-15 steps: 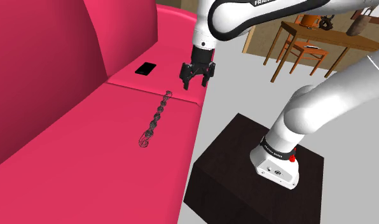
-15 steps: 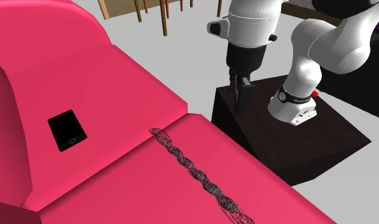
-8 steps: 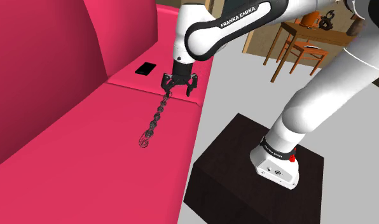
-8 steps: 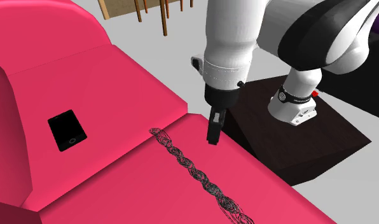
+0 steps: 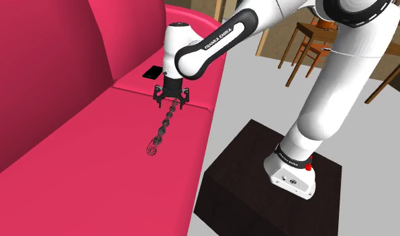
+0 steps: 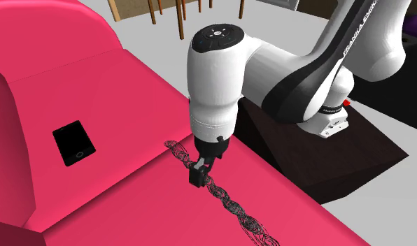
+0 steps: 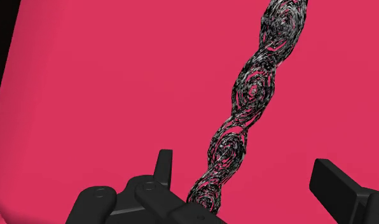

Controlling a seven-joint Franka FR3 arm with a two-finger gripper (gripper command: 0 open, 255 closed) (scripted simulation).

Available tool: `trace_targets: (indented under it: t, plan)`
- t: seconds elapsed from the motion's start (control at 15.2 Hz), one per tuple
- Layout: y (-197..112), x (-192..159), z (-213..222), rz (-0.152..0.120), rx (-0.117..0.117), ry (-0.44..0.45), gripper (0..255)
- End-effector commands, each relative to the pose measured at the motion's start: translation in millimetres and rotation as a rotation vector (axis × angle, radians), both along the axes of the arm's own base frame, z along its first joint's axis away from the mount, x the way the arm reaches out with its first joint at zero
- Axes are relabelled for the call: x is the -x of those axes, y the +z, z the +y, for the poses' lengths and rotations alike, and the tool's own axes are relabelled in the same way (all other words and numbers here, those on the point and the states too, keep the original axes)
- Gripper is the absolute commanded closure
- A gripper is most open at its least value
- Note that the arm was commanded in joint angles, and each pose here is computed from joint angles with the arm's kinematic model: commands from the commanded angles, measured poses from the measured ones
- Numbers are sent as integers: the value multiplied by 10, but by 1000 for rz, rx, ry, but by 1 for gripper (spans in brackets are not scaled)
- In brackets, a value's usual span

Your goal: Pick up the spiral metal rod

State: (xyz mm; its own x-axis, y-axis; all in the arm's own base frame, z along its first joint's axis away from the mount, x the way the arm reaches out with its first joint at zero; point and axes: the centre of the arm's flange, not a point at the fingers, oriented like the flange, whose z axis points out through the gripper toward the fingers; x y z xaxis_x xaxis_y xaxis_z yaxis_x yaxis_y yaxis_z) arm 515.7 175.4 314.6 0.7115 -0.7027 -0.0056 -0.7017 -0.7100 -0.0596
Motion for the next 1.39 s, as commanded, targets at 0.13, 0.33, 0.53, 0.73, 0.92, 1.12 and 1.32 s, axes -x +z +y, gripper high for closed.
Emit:
trace_targets:
  t: [0.13, 0.33, 0.53, 0.73, 0.92, 1.12, 1.32]
  plan:
    - [-255, -77, -11, -2, 2, -27, 0]
    - [-413, -77, -11, -2, 2, -27, 0]
    - [-496, -77, -11, -2, 2, -27, 0]
    - [-496, -77, -16, -2, 2, -27, 255]
    - [-496, -76, -16, -2, 2, -27, 255]
    - [-496, -77, -16, -2, 2, -27, 255]
    - [-391, -77, -11, -2, 2, -27, 255]
